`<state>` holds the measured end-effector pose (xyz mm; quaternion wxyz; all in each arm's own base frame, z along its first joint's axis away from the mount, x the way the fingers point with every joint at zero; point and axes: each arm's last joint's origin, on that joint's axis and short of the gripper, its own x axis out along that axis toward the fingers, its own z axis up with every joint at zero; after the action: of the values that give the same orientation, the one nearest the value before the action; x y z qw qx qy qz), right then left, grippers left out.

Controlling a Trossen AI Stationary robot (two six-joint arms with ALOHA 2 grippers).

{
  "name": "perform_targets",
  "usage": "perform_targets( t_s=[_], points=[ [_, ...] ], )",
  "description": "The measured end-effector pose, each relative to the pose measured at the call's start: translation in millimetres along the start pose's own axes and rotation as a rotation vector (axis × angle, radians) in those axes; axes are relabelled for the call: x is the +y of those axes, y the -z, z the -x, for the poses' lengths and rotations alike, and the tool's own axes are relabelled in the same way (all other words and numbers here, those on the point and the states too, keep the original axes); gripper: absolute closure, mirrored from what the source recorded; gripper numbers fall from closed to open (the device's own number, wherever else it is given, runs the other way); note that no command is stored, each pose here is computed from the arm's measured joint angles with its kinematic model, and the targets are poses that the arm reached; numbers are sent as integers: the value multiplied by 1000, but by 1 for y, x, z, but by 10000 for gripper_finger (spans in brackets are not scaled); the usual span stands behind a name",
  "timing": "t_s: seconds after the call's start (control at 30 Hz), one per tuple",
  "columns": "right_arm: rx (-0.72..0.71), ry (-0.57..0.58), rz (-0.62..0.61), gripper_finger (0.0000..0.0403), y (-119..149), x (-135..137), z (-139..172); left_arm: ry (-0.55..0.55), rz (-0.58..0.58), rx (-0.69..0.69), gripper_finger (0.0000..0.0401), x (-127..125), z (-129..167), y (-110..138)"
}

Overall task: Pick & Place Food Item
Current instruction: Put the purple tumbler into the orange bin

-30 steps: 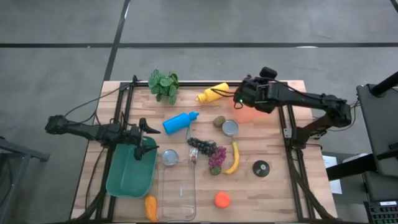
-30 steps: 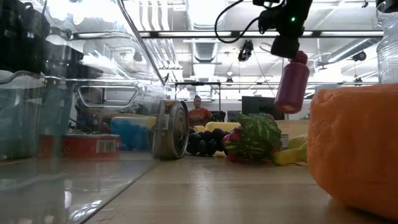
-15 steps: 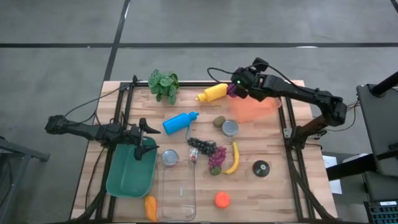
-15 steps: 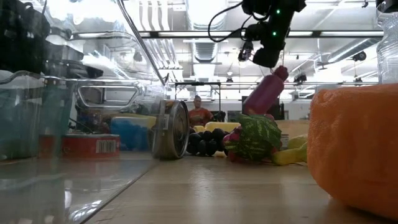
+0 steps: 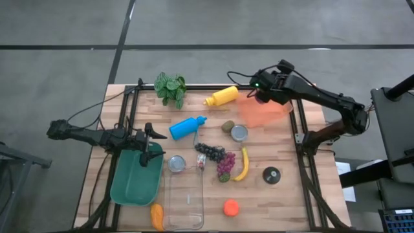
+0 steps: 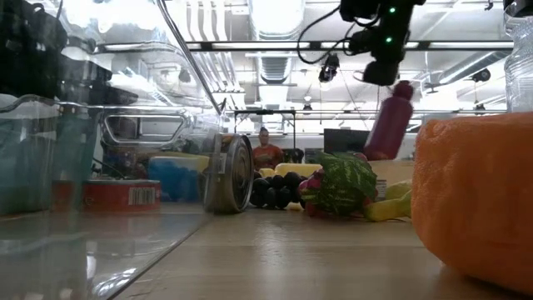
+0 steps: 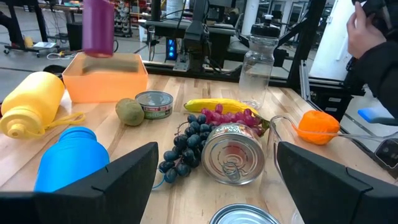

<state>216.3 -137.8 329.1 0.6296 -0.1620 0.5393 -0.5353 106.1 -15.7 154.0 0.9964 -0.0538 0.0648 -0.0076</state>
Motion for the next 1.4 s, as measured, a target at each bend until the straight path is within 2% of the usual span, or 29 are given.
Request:
perform_targets(
  t_s=[0.6, 1.0, 1.4],
  points=[
    [253, 40, -48, 394, 37, -4, -15, 0, 0, 0, 65, 0, 0, 0],
    [329, 59, -3, 394, 54, 12, -30, 0, 0, 0, 65, 0, 0, 0],
    [377, 42, 46, 394, 61, 13, -30, 0, 0, 0, 65, 0, 0, 0]
  ],
)
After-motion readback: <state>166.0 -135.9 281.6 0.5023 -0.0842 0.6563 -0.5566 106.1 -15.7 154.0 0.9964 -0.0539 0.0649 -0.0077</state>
